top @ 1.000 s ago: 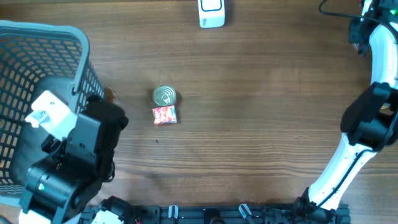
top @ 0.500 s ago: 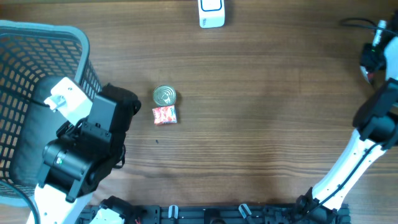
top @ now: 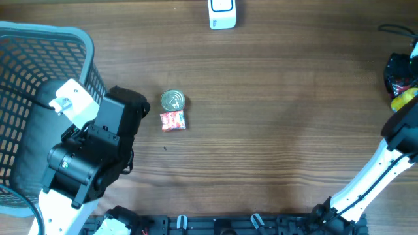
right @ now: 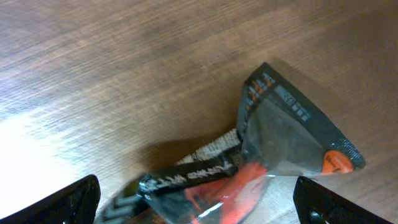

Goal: Scan the item barcode
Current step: 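Open the right gripper to drop the bag beside the yellow bottle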

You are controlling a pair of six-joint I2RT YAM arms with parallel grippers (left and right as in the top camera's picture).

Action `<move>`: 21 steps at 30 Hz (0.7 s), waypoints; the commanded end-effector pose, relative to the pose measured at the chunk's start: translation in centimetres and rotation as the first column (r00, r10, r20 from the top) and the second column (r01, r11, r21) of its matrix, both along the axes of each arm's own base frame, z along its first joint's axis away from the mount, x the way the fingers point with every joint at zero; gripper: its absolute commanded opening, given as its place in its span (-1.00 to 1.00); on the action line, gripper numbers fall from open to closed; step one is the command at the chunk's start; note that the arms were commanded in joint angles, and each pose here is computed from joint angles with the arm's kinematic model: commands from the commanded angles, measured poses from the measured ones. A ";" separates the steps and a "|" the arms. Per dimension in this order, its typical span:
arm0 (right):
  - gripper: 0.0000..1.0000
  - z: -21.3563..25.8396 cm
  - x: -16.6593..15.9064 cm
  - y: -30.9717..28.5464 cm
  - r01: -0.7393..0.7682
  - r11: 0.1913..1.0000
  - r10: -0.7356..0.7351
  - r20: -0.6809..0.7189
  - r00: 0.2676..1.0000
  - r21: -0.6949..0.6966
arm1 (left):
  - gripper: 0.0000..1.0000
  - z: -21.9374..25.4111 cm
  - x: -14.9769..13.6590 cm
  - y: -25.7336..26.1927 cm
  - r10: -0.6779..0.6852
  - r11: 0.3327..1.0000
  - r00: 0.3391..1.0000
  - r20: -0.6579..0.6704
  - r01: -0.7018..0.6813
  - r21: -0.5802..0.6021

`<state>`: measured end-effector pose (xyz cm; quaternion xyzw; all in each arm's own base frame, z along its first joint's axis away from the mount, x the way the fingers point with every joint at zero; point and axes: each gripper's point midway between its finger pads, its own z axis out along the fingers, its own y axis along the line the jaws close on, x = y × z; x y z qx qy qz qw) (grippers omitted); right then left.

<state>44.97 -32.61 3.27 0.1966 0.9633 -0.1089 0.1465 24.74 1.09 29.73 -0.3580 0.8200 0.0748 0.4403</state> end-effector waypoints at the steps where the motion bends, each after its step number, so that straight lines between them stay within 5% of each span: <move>1: 1.00 6.6 3.0 1.9 -0.099 0.992 0.108 0.115 0.987 -0.075 | 1.00 -0.1 0.1 -0.2 0.000 1.000 1.000 0.002 0.000 -0.009; 9: 1.00 21.6 3.1 4.3 -0.009 0.943 0.107 0.275 0.955 -0.333 | 1.00 -0.2 -0.1 0.0 0.003 1.000 1.000 -0.008 -0.003 0.004; 11: 1.00 23.8 3.6 7.1 -0.063 0.954 0.165 0.338 0.927 -0.293 | 1.00 0.0 -0.1 0.3 0.015 1.000 1.000 0.002 -0.015 0.018; 14: 1.00 26.0 4.8 16.2 -0.337 0.937 0.339 0.473 0.813 -0.093 | 1.00 0.2 -0.1 0.5 0.022 0.999 1.000 0.007 -0.023 0.027; 18: 0.99 28.6 4.5 27.1 -0.652 0.751 0.451 0.639 0.623 0.105 | 1.00 0.0 -0.1 0.2 -0.023 0.998 0.999 -0.029 0.024 0.050; 21: 1.00 28.6 4.6 30.6 -0.722 0.677 0.475 0.665 0.577 0.143 | 1.00 -0.9 0.5 -1.2 -0.129 0.990 0.987 -0.095 0.134 0.052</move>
